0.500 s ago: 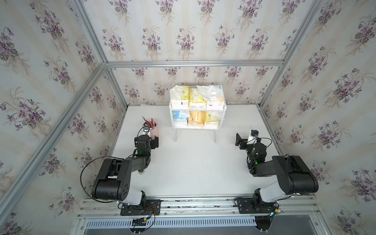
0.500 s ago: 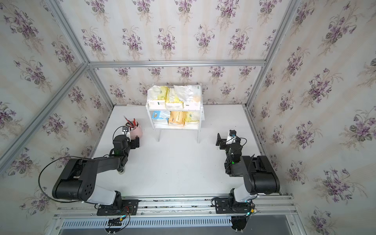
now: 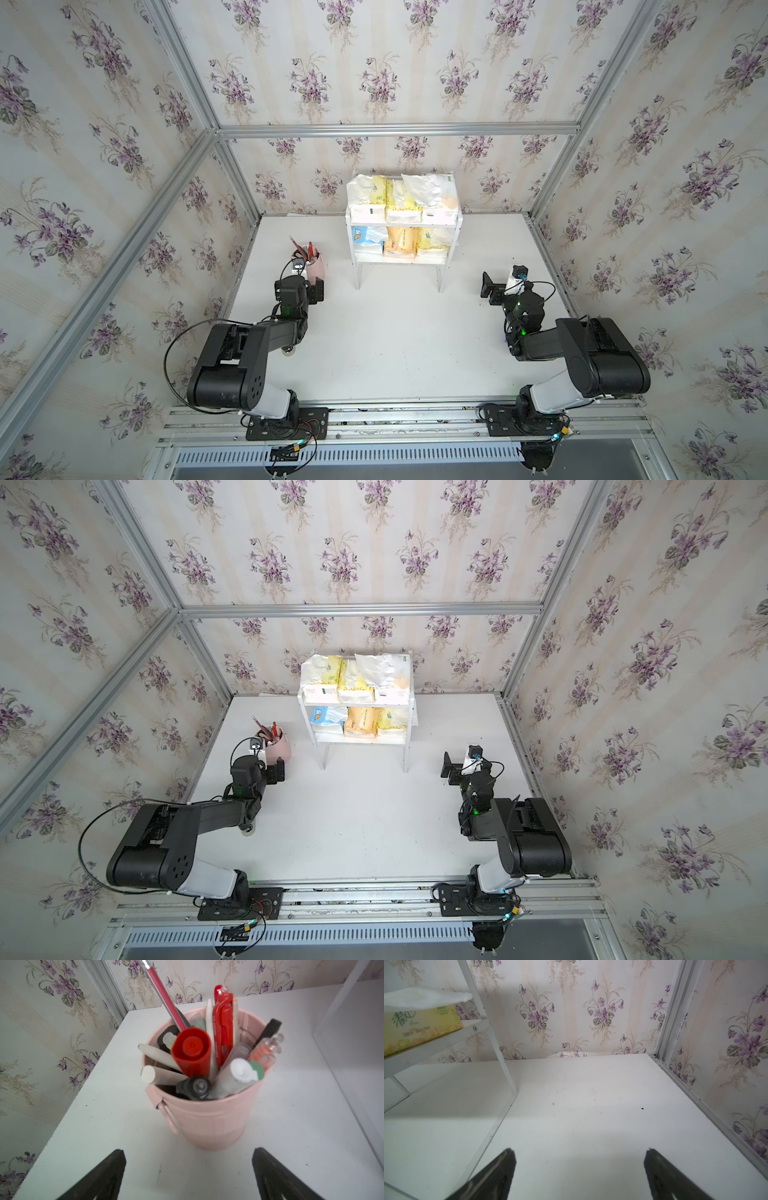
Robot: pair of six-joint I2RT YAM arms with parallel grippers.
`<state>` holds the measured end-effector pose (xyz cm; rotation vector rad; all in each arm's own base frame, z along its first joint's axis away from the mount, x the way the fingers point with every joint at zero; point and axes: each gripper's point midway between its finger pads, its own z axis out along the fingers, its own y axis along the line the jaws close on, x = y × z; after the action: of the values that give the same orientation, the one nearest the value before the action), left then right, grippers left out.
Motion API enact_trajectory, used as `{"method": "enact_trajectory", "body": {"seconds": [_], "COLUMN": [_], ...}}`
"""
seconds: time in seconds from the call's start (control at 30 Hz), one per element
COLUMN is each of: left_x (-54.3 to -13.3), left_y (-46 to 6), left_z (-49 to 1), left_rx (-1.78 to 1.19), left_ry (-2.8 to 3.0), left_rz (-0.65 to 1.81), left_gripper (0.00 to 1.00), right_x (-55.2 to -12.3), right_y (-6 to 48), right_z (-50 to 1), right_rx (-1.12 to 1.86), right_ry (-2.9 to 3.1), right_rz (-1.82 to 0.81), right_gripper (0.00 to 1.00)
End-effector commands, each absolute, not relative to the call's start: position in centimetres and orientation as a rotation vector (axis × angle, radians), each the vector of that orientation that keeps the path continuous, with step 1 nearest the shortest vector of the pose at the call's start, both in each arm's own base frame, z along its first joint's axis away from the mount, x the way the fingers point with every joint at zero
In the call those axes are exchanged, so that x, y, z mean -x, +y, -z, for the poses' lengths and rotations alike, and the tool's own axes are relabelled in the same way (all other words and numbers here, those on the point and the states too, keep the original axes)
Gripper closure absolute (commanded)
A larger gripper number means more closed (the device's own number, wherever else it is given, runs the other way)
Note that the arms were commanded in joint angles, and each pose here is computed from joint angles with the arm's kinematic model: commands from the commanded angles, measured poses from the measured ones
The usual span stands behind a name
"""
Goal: Remove the tissue boxes from the shelf
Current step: Move the shelf to the center of the board.
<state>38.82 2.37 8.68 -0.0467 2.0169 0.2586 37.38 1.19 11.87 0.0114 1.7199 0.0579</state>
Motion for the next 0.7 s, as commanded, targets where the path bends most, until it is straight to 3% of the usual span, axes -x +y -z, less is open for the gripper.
{"method": "enact_trajectory", "body": {"seconds": [0.0, 0.13, 0.33, 0.67], "left_x": [-38.2, -35.0, -32.1, -32.4], "left_y": [2.9, 3.1, -2.7, -12.7], "left_z": [-10.6, -15.8, -22.8, -29.4], "left_rx": [0.090, 0.154, 0.014, -0.372], "left_ry": [1.942, 1.837, 1.679, 1.567], "left_rz": [-0.271, -0.227, 0.160, 0.569], "left_gripper": [0.01, 0.01, 0.01, 0.02], "right_x": [-37.6, -36.9, -35.6, -30.7], "right_y": [1.2, 1.0, 2.4, 11.0], "right_z": [-12.2, -13.5, -18.8, -27.9], "right_rx": [-0.010, -0.016, 0.026, 0.438], "right_ry": [1.709, 1.676, 1.622, 1.420], "right_rz": [-0.073, -0.076, -0.170, -0.586], "right_gripper": [0.00, 0.00, 0.00, 0.03]}}
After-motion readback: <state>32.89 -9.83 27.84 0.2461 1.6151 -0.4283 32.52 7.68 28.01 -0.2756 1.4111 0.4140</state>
